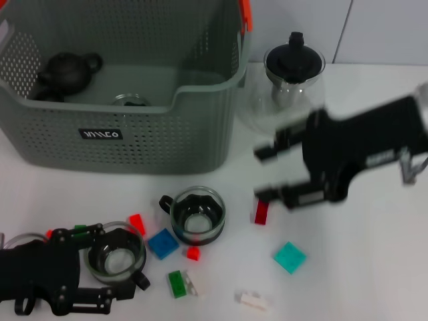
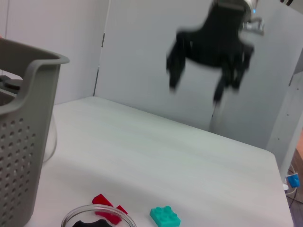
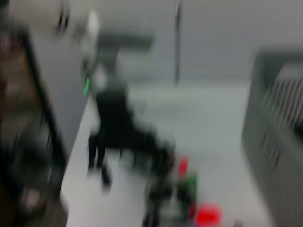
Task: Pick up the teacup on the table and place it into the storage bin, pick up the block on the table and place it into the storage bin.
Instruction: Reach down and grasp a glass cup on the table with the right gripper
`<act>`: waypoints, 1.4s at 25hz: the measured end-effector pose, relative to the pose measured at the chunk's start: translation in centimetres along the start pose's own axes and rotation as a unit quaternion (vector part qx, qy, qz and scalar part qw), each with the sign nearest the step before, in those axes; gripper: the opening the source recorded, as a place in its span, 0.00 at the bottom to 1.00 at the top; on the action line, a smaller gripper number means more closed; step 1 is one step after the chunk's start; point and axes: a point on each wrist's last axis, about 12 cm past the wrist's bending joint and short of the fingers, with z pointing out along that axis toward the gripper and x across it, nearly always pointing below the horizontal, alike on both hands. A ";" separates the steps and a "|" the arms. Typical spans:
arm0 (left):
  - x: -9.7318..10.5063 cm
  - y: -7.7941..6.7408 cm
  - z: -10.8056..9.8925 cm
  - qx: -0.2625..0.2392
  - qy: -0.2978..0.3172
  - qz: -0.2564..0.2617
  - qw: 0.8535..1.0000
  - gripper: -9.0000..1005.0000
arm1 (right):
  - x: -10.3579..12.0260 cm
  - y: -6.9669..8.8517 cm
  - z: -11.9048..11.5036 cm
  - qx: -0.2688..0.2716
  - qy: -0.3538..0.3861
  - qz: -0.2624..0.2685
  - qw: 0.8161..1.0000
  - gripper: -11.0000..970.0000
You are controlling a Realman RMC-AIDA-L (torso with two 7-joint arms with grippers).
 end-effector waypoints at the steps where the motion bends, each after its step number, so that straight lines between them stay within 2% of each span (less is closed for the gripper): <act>1: 0.0 0.0 0.0 -0.001 0.000 0.000 1.000 0.85 | 0.0 0.2 0.6 -0.005 0.035 0.002 0.999 0.62; 4: 0.0 0.1 0.0 -0.002 -0.002 0.000 1.000 0.85 | -0.5 0.4 3.1 -0.020 0.107 0.003 0.994 0.62; 13: 0.4 -0.2 0.0 -0.009 -0.003 -0.004 1.000 0.85 | -1.0 -0.2 9.8 -0.049 0.185 -0.038 0.981 0.62; 19: 0.7 -0.1 0.2 -0.016 0.001 -0.007 1.000 0.85 | -0.4 -0.8 12.8 -0.025 0.197 -0.056 0.978 0.62; 24: 0.8 -0.1 0.3 -0.017 0.001 -0.010 1.000 0.85 | 0.3 -0.5 15.2 0.003 0.187 -0.078 0.979 0.62; 29: 0.8 -0.1 0.3 -0.017 0.002 -0.010 1.000 0.85 | 1.2 -0.1 16.4 -0.006 0.203 -0.072 0.976 0.62; 35: 0.8 -0.1 0.3 -0.018 0.001 -0.009 1.000 0.85 | 1.3 -0.1 15.6 -0.035 0.233 -0.026 0.971 0.62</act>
